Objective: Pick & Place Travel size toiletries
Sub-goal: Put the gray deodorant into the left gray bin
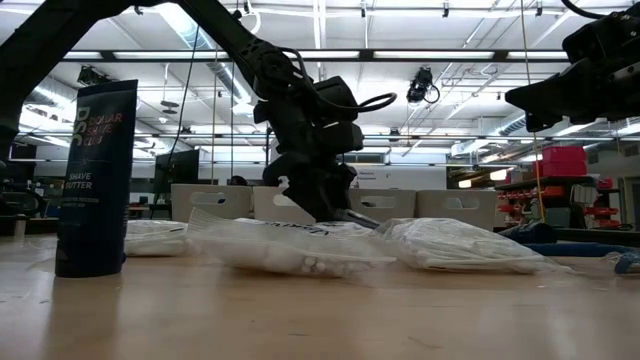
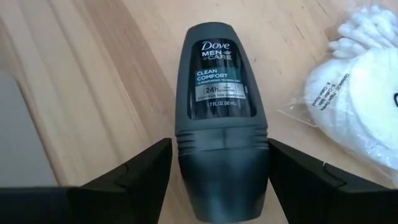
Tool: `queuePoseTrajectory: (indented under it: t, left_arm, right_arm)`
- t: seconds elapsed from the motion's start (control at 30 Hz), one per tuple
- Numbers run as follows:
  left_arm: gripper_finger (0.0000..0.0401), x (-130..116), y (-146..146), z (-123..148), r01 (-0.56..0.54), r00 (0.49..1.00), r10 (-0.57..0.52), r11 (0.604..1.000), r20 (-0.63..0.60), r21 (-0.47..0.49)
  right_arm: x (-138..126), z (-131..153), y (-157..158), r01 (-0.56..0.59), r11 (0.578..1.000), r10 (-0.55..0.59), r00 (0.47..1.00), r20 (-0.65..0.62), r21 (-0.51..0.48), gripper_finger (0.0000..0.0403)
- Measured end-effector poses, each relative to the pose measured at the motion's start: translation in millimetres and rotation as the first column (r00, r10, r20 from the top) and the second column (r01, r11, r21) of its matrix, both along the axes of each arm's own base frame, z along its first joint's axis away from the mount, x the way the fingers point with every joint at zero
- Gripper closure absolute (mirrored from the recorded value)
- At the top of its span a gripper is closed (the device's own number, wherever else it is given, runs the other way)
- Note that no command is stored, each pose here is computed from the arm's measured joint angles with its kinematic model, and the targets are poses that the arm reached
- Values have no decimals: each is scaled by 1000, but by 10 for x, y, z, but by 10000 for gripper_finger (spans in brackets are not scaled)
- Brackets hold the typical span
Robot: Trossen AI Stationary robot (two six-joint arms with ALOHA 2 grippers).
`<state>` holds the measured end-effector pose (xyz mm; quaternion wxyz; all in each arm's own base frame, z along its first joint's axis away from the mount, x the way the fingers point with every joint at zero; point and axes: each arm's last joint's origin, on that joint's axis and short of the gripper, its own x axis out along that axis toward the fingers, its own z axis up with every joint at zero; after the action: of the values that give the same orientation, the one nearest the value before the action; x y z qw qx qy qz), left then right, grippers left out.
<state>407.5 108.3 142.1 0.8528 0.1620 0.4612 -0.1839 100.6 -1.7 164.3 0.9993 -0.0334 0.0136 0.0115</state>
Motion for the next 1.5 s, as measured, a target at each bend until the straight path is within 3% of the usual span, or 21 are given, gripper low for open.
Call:
queuePoseTrajectory:
  t: [0.43, 0.83, 1.5]
  left_arm:
    - [182, 5, -27, 1, -1, 1000, 1, 1000, -3, -6]
    - [188, -4, -45, 33, -17, 1000, 16, 1000, -12, -8]
    - [188, -240, -118, 872, -69, 992, 59, 994, 116, 84]
  right_arm:
    - [0, -1, 0, 0, 1000, 0, 1000, 0, 0, 389]
    - [0, 0, 0, 0, 1000, 0, 1000, 0, 0, 389]
    - [0, -1, 0, 0, 1000, 0, 1000, 0, 0, 389]
